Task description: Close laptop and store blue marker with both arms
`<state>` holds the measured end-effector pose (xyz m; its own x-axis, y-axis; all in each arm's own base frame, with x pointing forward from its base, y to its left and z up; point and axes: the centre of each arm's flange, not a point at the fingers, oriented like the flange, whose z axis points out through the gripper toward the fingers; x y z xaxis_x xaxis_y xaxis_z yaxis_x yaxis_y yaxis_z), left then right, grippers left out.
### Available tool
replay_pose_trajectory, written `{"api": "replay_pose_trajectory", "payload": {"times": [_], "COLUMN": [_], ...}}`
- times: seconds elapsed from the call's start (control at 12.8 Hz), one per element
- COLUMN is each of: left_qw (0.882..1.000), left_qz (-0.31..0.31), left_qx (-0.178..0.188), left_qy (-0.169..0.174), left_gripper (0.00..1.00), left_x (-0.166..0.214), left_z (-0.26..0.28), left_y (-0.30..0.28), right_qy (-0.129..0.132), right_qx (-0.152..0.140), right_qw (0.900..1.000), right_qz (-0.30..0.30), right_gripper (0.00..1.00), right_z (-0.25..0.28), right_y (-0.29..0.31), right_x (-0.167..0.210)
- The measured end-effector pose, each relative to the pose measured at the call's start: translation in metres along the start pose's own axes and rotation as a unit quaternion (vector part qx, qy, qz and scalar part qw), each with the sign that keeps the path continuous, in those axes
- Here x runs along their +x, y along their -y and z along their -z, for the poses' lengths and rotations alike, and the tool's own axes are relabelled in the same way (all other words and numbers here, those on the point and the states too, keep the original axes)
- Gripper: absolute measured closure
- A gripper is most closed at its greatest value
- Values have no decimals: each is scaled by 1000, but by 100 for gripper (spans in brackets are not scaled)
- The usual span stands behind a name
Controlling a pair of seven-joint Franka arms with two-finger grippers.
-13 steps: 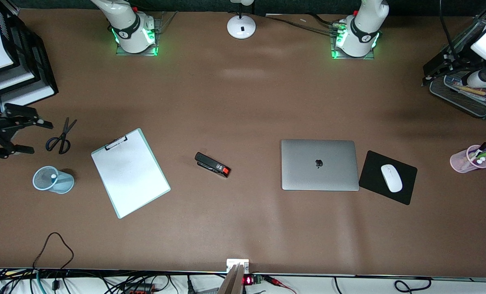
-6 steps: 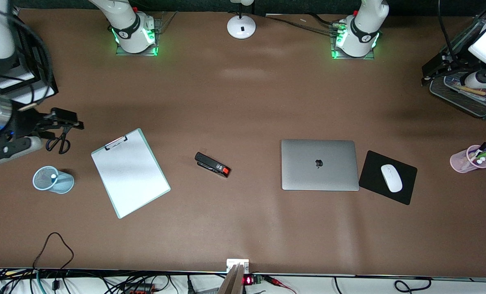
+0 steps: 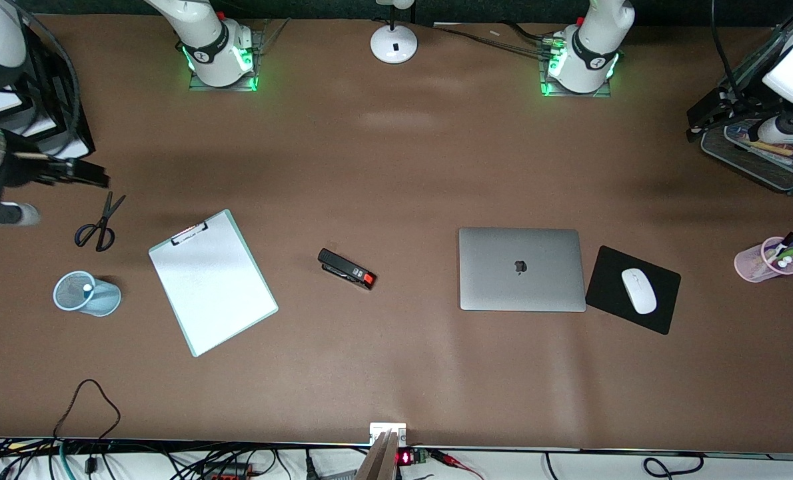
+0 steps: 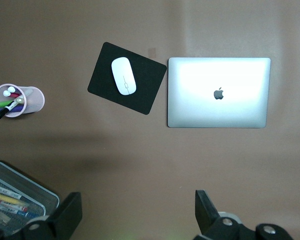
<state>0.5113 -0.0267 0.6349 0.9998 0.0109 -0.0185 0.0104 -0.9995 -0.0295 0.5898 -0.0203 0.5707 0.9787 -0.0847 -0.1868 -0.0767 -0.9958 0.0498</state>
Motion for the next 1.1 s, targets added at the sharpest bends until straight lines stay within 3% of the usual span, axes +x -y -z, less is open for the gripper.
{"api": "replay_pose_trajectory", "payload": {"times": [0.24,1.1], "left_qw": [1000,1000], "left_qz": [-3,-22], "left_qx": [-5,-14], "left_qy": [-1,0], "left_gripper": [0,0], "left_x": [-1,-3], "left_z": [2,0], "left_y": [-4,-3], "right_qy": [-19,-73], "right_qx": [1,14], "right_qw": [1000,997], "right_qz": [6,16], "right_gripper": [0,0], "right_z": [12,10], "right_y": [-35,-36], "right_x": [-6,-42]}}
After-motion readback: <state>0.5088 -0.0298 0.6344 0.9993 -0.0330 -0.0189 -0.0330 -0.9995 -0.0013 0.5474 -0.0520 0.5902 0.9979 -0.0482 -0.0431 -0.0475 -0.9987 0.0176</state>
